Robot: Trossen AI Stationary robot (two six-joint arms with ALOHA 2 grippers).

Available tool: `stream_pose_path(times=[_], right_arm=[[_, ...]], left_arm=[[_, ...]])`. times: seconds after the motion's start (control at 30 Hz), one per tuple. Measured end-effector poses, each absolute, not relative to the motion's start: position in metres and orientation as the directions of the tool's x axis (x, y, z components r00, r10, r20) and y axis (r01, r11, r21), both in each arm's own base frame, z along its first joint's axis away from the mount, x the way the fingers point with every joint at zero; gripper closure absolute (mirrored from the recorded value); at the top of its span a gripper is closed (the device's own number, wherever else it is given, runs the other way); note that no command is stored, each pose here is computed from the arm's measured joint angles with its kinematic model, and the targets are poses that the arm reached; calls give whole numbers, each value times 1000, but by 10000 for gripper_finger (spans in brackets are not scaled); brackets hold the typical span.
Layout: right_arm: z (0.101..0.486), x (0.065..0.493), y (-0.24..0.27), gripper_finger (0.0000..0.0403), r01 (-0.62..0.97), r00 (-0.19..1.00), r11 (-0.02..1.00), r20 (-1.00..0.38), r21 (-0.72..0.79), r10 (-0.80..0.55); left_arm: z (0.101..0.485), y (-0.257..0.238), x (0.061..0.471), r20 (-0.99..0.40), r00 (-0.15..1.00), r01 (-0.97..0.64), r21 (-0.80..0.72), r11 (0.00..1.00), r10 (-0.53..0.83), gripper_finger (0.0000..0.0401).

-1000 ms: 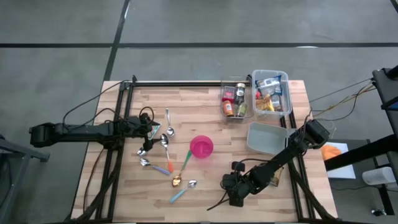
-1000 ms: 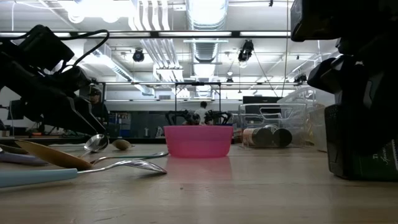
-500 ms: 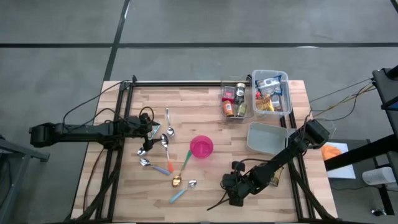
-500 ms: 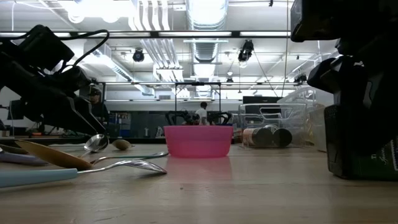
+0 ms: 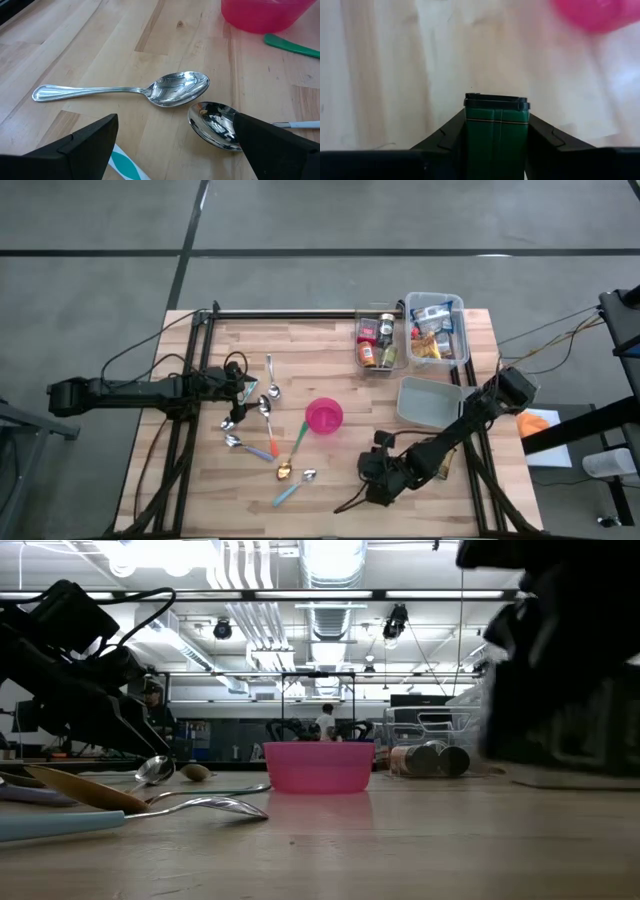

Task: Pick & Place Food Item
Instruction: Put the black seasoning can into the transparent bin

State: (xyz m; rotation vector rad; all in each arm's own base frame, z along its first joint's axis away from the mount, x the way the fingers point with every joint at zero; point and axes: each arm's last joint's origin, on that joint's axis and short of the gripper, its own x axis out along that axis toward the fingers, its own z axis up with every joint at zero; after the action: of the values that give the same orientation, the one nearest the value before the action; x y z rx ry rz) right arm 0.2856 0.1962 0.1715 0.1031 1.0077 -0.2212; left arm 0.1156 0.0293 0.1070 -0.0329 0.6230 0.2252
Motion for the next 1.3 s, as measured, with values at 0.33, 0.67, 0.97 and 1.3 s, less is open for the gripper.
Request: stream_pose_path(times=[0.33, 0.67, 0.97, 1.3], right_arm=[[226, 278, 168, 267, 420, 673, 900, -626, -117, -395], [284, 274, 95, 267, 695, 634, 718, -439, -36, -637], [304, 273, 9, 267, 851, 484, 523, -467, 53, -740], [279, 284, -64, 267, 931, 314, 361, -595, 43, -739]], left_arm=[[107, 29, 116, -581, 789, -219, 37, 975, 199, 5], [107, 29, 116, -581, 789, -219, 37, 975, 199, 5], [107, 29, 116, -582, 789, -219, 37, 975, 199, 5], [107, 29, 116, -582, 789, -219, 37, 975, 200, 5]])
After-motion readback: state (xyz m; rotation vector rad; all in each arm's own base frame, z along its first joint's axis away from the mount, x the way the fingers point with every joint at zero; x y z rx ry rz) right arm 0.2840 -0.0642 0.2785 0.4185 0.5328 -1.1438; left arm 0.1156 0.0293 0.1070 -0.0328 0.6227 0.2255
